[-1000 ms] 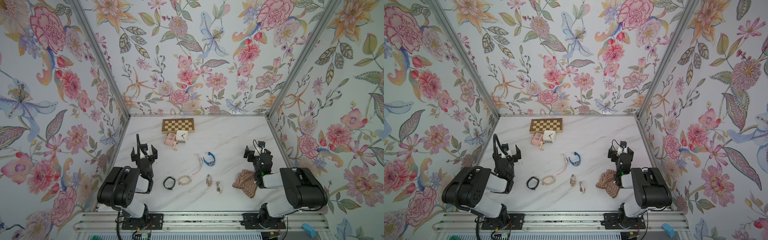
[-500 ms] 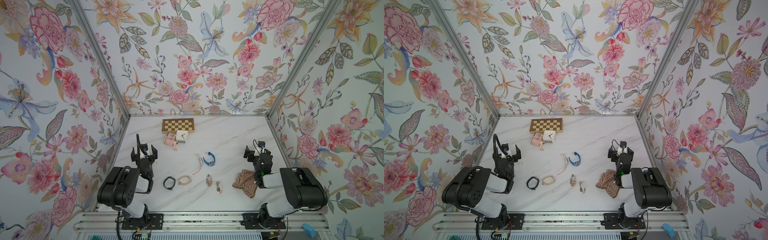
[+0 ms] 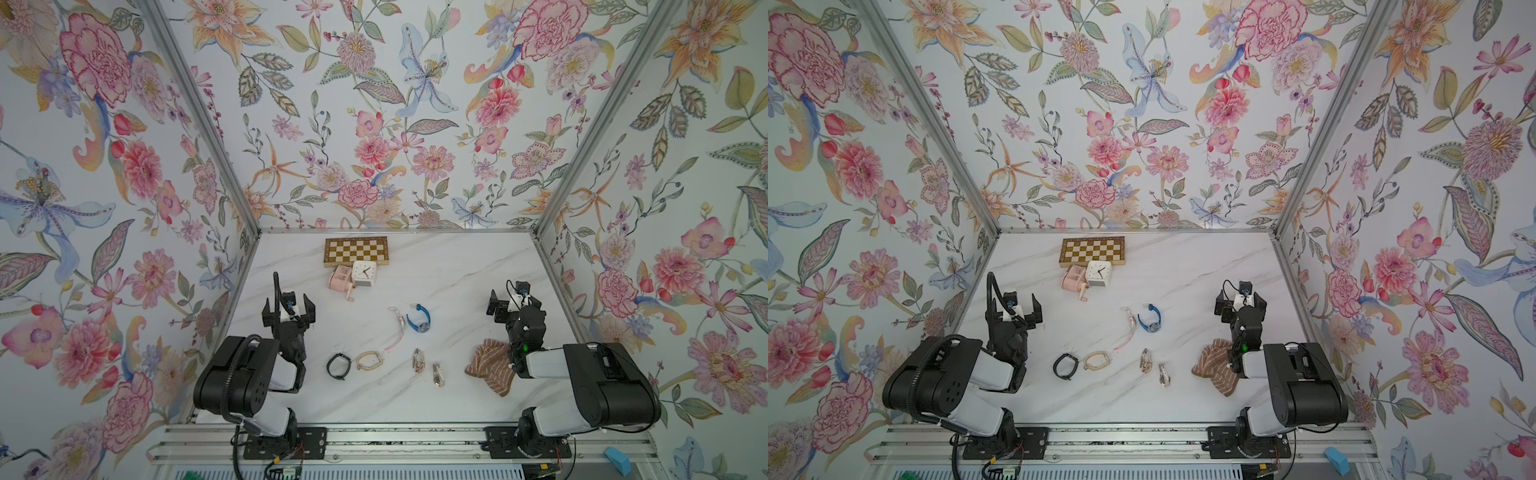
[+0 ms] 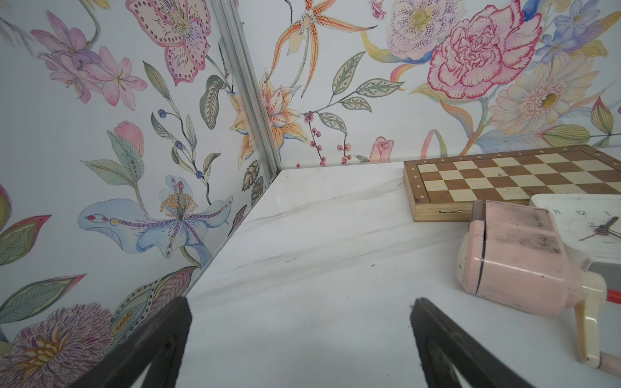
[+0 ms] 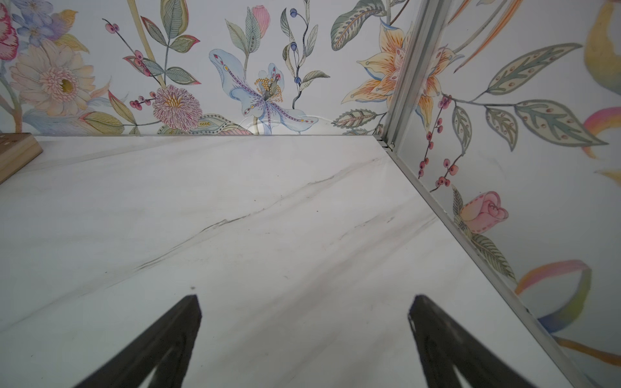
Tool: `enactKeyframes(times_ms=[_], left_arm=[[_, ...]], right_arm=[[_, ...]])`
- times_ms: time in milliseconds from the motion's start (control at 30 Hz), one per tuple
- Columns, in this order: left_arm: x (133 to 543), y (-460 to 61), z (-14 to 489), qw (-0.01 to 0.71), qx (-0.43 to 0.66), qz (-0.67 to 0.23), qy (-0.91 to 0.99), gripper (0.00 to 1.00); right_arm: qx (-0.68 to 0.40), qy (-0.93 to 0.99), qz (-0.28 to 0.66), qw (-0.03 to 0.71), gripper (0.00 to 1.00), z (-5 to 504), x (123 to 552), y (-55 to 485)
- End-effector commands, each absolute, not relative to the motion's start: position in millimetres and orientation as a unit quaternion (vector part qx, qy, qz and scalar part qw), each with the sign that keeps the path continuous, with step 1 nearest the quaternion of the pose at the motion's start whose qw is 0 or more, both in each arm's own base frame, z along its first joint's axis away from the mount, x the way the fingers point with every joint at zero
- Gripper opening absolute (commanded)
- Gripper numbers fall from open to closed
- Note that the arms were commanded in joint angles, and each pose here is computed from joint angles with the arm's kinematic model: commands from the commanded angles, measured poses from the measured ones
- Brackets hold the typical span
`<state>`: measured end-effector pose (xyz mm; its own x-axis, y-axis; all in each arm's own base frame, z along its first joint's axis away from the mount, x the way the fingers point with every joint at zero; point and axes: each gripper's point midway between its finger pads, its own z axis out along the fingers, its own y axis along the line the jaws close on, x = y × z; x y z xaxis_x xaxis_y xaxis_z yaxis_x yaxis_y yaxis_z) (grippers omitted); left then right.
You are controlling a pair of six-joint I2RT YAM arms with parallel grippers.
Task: Wipe the watch dial
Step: Pick up the watch at the center of the board.
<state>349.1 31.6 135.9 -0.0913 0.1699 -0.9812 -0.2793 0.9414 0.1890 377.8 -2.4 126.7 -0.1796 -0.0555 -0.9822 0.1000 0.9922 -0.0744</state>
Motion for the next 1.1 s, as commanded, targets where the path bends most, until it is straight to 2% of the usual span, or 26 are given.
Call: enactKeyframes(times_ms=[0,233,433,500,567,633,700,767,933,1067], left_arm=[[350.0,31.0,160.4,0.695,-0.042,0.162,0.699,1.0],[349.8,34.3,156.8,0.696,-0.049,0.167,0.697,1.0],[348.8,26.3,180.6,0.702,-0.028,0.154,0.694,1.0],[352.6,25.3,204.8,0.717,-0.056,0.124,0.684,1.0],[356.5,27.7,217.7,0.713,-0.096,0.094,0.688,1.0],[364.1,21.4,229.7,0.701,-0.102,0.064,0.703,1.0],[370.9,7.3,243.4,0.681,-0.065,0.044,0.728,1.0],[370.0,0.9,258.5,0.683,-0.056,0.028,0.728,1.0],[338.9,7.3,288.9,0.726,-0.131,-0.04,0.674,1.0],[335.0,-4.7,301.2,0.712,-0.109,-0.068,0.691,1.0]], right_arm=[[0.005,0.768,-0.068,0.637,0.99,127.3,376.0,-0.2],[0.018,0.768,-0.073,0.636,0.99,122.7,377.4,-5.2],[0.04,0.791,-0.076,0.606,0.99,145.5,383.4,-9.8],[0.127,0.801,-0.038,0.584,0.99,163.6,388.3,-23.5],[0.171,0.812,0.019,0.558,0.99,178.7,390.5,-25.8],[0.169,0.828,0.059,0.532,0.99,194.4,387.7,-20.7],[0.198,0.818,0.074,0.534,0.99,207.7,383.3,-25.0],[0.194,0.809,0.13,0.54,0.99,218.7,383.6,-18.5],[0.18,0.793,0.254,0.524,0.99,241.3,390.1,3.2],[0.173,0.77,0.319,0.525,0.99,258.8,387.9,20.0]])
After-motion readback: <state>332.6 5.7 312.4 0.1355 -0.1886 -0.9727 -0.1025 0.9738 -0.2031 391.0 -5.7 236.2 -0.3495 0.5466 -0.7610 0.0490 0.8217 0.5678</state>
